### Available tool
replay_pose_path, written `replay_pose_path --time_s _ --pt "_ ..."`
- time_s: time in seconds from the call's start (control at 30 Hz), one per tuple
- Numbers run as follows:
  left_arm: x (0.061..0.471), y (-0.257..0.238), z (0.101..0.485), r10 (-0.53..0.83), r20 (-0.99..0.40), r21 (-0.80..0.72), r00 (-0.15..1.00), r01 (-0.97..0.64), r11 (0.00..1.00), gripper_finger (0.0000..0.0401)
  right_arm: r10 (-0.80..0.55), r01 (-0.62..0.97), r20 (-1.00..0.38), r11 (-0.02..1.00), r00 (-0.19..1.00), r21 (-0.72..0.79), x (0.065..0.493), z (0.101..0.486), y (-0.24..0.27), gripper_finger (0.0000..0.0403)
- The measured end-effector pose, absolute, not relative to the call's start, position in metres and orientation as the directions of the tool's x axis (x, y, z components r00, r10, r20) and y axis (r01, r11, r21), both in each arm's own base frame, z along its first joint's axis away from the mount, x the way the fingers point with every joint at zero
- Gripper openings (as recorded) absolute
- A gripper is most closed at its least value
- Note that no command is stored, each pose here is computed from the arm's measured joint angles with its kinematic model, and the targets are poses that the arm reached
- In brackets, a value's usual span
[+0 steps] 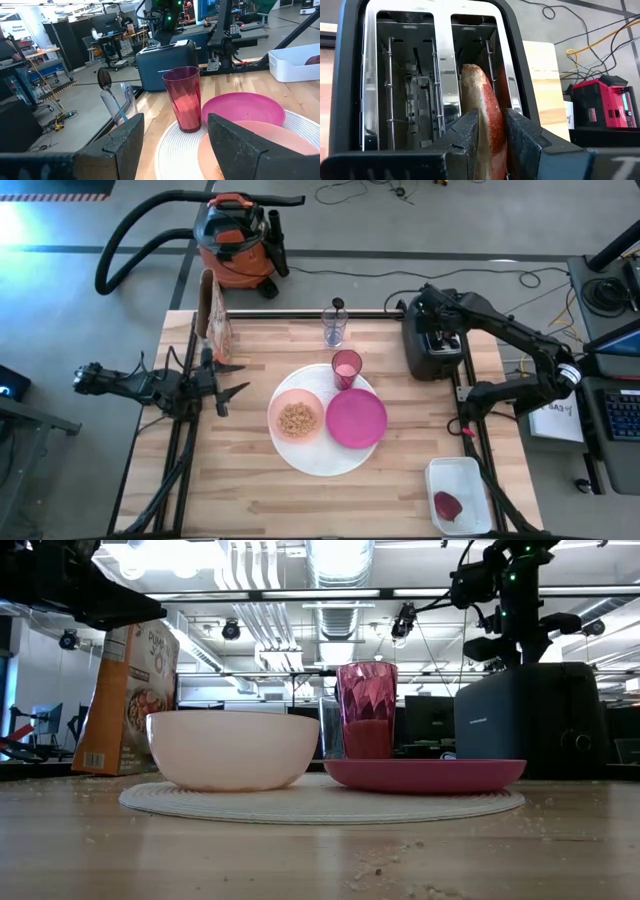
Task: Arrange a breakfast setting
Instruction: Put the bagel on the pink plate
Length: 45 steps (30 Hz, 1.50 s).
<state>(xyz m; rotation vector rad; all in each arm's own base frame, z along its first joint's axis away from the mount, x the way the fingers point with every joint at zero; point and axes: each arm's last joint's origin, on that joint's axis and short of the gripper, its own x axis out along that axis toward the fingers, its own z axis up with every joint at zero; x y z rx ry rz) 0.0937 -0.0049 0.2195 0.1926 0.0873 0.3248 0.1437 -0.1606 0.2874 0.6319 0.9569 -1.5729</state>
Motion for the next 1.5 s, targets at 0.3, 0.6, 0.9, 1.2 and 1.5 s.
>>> replay_pose_path --time_s 0.3,0.6,0.9,1.2,1.5 --pt "0.094 -0.004 0.220 0.336 -0.052 0.201 0.941 -0.319 0.926 0.0201 -0.565 0.978 -0.806 -0.007 -0.177 -0.210 0.147 0.303 -0.164 0.0082" --pt "0.094 -0.004 0.220 0.335 -0.052 0.201 0.941 -0.319 0.926 0.0201 -0.552 0.972 -0.810 -0.003 -0.196 -0.234 0.146 0.299 -0.162 0.0083" --pt "0.094 -0.004 0.220 0.334 -0.052 0.201 0.941 -0.318 0.927 0.0201 -0.556 0.969 -0.805 -0.002 -0.207 -0.248 0.145 0.299 -0.162 0.0083" --pt "0.094 -0.004 0.220 0.333 -0.052 0.201 0.941 -0.317 0.927 0.0201 -0.549 0.965 -0.806 -0.005 -0.223 -0.263 0.144 0.296 -0.162 0.0070" --pt "0.094 -0.004 0.220 0.330 -0.052 0.201 0.942 -0.314 0.928 0.0201 -0.523 0.953 -0.808 -0.030 -0.272 -0.301 0.140 0.279 -0.159 0.0068"
